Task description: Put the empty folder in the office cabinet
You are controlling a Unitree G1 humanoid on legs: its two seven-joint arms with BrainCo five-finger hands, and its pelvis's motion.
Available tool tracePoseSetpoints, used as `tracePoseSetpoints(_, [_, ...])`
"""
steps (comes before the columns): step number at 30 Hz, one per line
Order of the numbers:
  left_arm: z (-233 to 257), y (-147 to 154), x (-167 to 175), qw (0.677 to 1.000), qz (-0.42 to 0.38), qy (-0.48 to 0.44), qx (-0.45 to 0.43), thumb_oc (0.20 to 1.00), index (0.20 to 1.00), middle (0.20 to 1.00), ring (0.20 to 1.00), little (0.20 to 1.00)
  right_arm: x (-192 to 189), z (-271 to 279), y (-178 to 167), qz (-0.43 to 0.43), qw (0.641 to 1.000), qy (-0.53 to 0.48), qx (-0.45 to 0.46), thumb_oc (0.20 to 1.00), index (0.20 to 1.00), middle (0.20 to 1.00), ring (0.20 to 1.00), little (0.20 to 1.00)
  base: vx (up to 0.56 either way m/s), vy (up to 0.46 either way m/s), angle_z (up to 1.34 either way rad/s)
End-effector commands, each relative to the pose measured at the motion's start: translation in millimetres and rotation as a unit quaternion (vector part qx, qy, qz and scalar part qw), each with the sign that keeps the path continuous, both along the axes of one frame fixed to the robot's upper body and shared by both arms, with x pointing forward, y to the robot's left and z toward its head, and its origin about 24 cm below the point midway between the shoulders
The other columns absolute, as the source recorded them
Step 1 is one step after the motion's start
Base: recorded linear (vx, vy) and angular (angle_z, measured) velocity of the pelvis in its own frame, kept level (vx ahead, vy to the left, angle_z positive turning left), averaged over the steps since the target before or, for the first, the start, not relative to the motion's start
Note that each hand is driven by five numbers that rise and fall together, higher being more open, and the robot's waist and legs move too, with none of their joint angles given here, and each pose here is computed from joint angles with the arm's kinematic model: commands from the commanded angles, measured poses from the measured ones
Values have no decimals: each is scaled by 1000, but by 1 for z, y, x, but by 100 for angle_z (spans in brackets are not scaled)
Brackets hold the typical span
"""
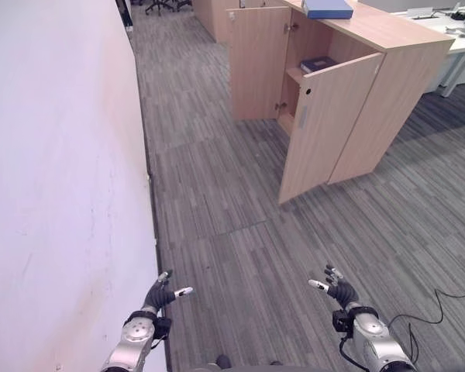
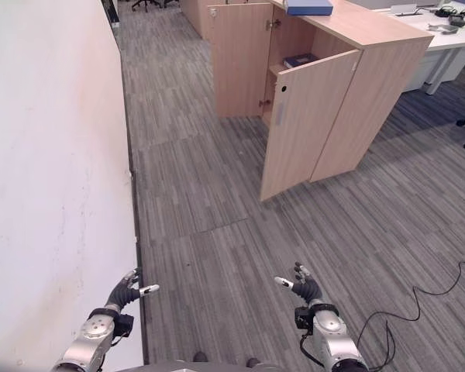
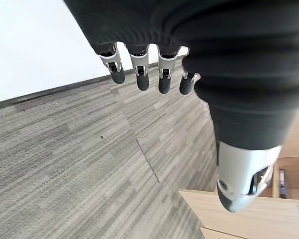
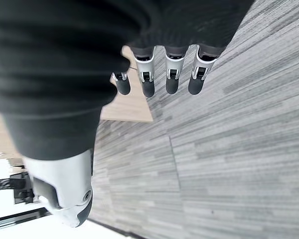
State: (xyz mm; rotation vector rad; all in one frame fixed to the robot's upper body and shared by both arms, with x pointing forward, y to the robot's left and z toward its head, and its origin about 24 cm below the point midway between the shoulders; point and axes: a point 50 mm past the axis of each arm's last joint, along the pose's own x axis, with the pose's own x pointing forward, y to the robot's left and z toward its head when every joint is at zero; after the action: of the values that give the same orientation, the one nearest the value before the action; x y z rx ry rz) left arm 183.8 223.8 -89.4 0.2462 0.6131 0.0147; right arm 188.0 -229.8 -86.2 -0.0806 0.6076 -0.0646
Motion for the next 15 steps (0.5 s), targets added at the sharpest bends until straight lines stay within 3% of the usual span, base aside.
tracePoseSetpoints(1, [9,8,13,1000,5,-27,-2,1000,1000,1000,1000,1000,11,10,2,-4,999,-37,16,1000,1000,1000,1000,1000,0,0,0])
tracePoseSetpoints(15, [1,8,6,1000,2,-4,6,1000,1000,1000,1000,1000,3,4,3,-12,999,-20,25,1000,1000,1000,1000,1000,0,0,0])
